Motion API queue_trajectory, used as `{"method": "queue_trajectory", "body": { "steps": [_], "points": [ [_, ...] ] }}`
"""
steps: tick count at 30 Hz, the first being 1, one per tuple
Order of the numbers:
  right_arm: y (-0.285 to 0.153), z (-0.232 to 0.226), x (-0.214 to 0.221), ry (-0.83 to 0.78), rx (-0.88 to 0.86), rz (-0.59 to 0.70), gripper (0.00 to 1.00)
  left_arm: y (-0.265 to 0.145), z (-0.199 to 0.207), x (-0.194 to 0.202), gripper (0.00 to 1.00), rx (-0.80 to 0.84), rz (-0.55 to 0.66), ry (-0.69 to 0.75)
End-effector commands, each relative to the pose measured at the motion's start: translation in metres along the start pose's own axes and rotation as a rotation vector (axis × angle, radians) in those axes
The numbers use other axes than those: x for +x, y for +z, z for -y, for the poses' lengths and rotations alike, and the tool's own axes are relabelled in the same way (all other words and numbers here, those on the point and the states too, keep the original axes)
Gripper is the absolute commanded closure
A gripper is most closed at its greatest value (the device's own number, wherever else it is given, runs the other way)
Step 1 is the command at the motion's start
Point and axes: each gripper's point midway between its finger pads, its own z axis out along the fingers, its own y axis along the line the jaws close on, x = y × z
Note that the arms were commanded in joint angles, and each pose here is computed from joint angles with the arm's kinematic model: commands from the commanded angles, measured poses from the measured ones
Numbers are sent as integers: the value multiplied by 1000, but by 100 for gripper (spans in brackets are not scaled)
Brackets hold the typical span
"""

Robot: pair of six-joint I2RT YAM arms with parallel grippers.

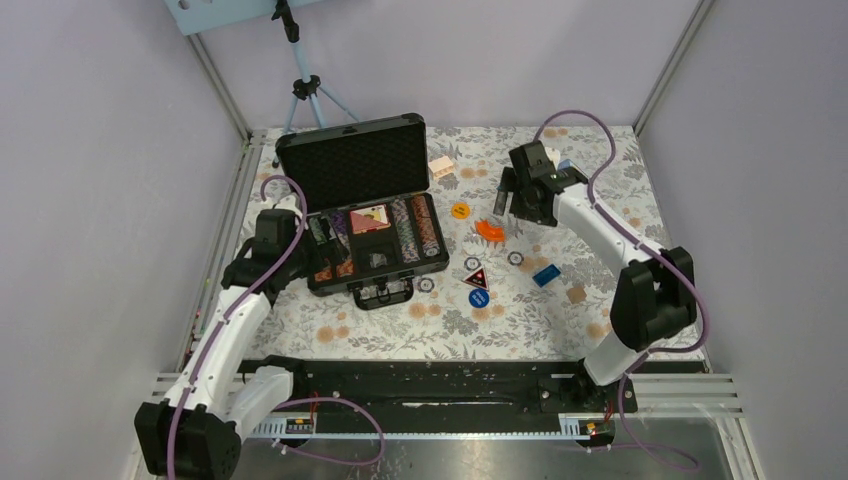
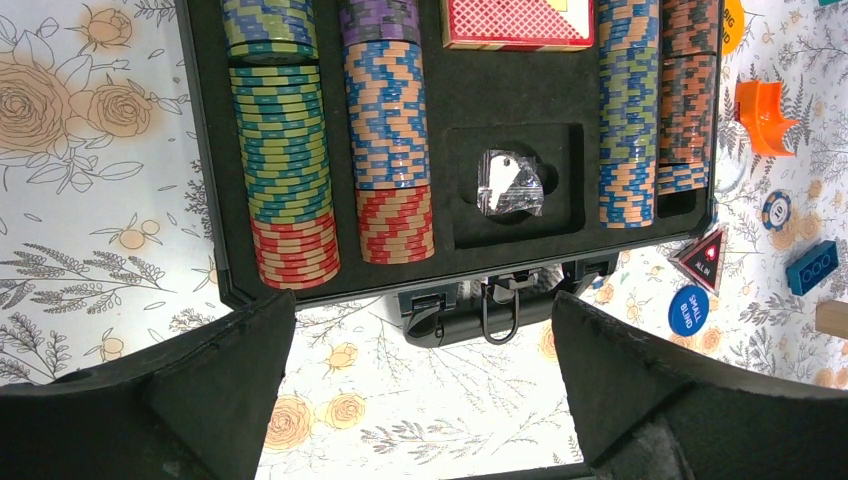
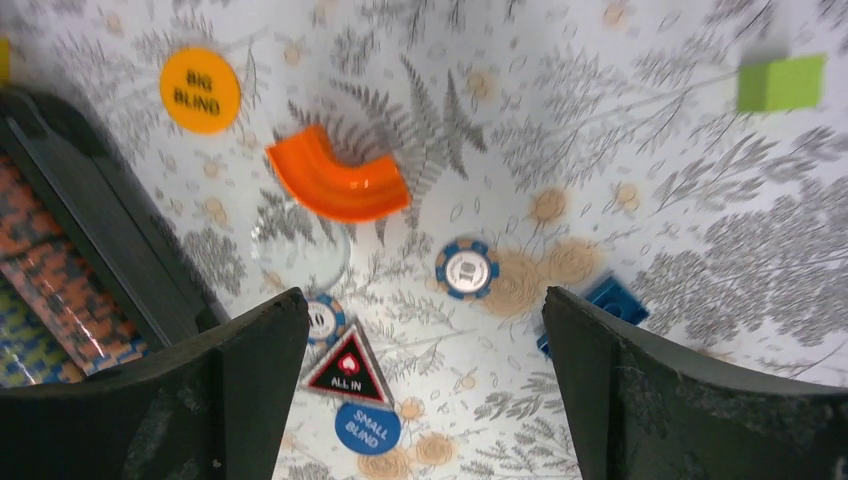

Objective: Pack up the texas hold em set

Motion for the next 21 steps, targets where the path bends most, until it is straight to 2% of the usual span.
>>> {"method": "queue_trajectory", "body": {
  "steps": [1, 7, 12, 15, 21],
  "points": [
    [-16, 6, -63, -24, 103, 138, 6, 0, 10, -14, 1, 31, 39, 4],
    [8, 33, -135, -25, 236, 144, 4, 2, 19, -10, 1, 86, 16, 11],
    [30, 66, -173, 192, 278, 108, 3, 4, 21, -9, 1, 98, 4, 10],
    [50, 63, -187, 307, 236, 96, 1, 5, 23, -7, 1, 108, -10, 11],
    [88, 82, -206, 424, 285, 138, 1, 6, 25, -5, 1, 118, -16, 10]
  ]
}}
